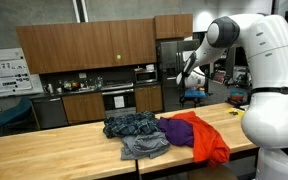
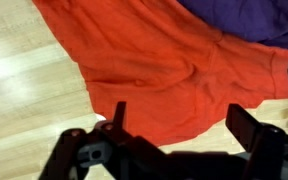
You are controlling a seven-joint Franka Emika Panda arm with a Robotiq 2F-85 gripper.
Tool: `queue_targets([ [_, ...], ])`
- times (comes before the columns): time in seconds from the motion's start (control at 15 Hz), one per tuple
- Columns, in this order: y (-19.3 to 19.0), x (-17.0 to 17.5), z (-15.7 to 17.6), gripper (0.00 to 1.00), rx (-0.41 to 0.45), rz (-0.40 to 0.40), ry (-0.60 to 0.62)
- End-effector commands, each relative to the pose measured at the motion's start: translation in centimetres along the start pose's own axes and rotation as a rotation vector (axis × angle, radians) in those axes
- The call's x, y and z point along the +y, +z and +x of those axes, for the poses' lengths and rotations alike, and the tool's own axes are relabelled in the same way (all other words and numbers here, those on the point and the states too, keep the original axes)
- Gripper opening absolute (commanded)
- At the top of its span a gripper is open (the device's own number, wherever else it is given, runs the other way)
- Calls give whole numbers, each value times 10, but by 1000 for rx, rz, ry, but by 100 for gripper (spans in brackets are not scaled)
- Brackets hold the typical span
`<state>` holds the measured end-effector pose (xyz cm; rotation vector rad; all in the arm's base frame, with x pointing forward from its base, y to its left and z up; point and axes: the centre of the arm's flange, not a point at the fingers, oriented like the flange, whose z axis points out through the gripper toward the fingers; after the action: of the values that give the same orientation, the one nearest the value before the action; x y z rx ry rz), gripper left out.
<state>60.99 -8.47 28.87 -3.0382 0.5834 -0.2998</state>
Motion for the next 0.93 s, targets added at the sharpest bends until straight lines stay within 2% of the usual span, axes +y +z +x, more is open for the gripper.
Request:
queue_targets([
  [0.0,0,0,0,100,0,0,0],
  [0.47,-12,5,11,100,25,-27,-54],
  [0.6,-22,9,22,100,38,-31,-76],
  [0.87,-36,11,54,100,54,14,-144],
])
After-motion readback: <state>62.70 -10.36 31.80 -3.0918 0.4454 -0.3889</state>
